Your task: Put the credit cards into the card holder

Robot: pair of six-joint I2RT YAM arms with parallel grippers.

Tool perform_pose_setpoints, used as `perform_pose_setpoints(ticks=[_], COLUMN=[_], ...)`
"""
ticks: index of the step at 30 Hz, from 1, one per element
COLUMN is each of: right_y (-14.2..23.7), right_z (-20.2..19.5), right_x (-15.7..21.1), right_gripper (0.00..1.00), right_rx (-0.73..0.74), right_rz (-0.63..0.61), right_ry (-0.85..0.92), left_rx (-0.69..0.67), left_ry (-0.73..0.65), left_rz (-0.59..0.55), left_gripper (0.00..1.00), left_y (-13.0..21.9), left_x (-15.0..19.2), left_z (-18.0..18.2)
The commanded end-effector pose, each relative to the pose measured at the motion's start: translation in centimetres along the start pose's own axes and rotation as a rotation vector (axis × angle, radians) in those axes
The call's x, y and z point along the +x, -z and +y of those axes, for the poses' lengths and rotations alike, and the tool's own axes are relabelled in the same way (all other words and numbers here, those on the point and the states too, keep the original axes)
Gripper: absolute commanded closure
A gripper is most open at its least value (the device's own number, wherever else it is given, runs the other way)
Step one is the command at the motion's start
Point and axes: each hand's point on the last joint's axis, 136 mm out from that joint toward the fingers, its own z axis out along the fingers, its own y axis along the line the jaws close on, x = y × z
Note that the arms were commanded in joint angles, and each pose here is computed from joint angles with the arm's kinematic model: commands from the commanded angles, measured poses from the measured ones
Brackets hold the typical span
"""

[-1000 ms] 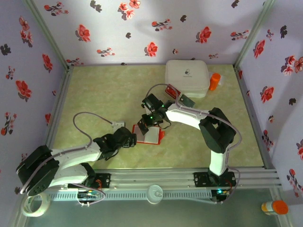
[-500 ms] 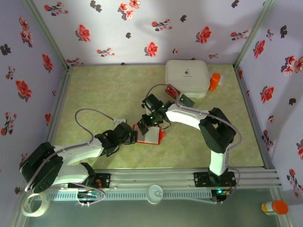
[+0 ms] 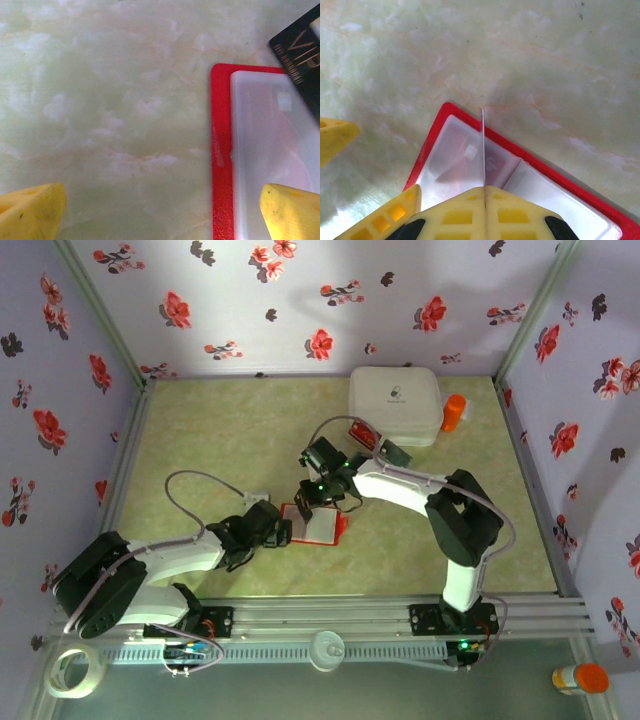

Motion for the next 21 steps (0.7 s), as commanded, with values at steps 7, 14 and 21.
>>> perform_pose_setpoints(ticks=[7,14,21], right_y=[4.3,5.4,5.3], right_z=[-0.4,-2.3,-2.8], right_x=[0.0,1.3,2.3], right_gripper=[1.00,1.00,1.00], right_rx=[0.080,0.181,0.230], right_rz=[-0.029,0.010,0.046], right_ry=[0.059,0.103,0.144], left_rx=[-0.010,-0.018,-0.024], left_ry=[0.022,0.030,0.034], left_rz=[0.013,0.014,0.018], left_gripper=[0.00,0.00,0.00], left_y=[-0.5,-0.5,-0.6], left_x=[0.8,1.0,1.2], left_z=[0.6,0.9,1.0])
